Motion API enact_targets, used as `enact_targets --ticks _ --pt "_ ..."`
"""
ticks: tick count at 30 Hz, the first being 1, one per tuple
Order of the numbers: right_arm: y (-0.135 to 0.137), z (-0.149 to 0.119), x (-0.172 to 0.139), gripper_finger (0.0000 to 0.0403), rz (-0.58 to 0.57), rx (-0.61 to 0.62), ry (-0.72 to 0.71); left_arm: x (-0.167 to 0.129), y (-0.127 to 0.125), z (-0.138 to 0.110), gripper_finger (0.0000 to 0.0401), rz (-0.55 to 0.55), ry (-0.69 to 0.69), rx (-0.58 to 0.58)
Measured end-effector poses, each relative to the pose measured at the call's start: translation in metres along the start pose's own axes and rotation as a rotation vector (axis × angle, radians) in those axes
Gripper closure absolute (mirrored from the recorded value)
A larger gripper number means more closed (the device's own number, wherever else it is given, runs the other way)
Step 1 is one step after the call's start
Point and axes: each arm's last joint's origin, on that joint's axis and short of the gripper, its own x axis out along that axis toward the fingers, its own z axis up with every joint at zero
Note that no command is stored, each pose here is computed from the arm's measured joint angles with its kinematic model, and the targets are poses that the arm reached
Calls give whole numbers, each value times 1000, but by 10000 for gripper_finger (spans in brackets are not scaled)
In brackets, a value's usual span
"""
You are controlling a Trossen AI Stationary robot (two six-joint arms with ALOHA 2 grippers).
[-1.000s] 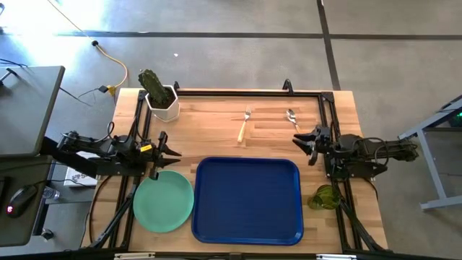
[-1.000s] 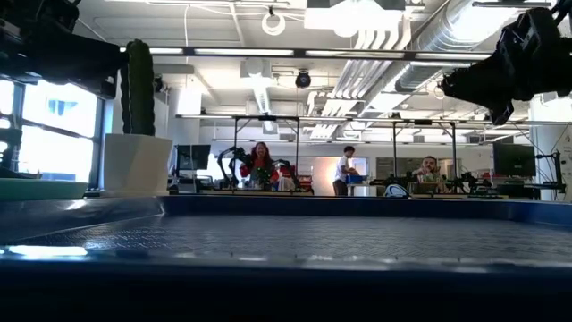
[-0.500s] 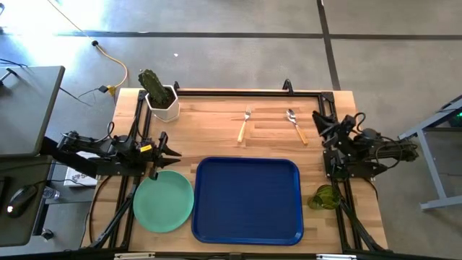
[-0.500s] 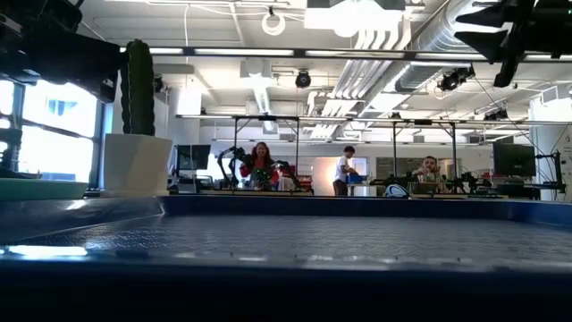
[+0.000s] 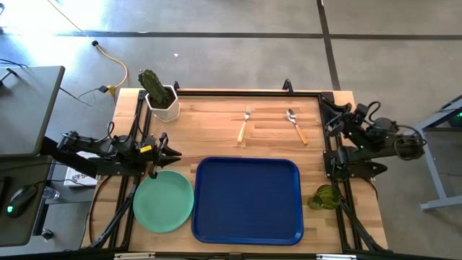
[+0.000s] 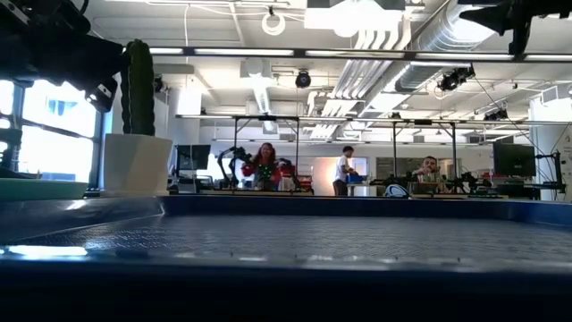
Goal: Pick and place plate/cup/fork/spoon on tray
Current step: Put the orange spoon on the blue tray
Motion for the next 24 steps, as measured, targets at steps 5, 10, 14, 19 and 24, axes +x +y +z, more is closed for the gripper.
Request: enact_targets --ticks 5,10,14,19,24 --pt "8 16 6 288 -105 -59 95 0 0 0 327 0 0 0" --pt "15 24 13 288 -192 -92 188 0 0 0 327 0 -1 -1" --pt "20 22 18 288 -262 -102 256 0 -1 3 327 -5 -27 -3" --pt "23 18 23 288 -340 -100 345 0 -1 5 327 -11 -54 -6" --pt "23 10 27 288 -415 -120 447 0 -1 5 327 -11 -52 -6"
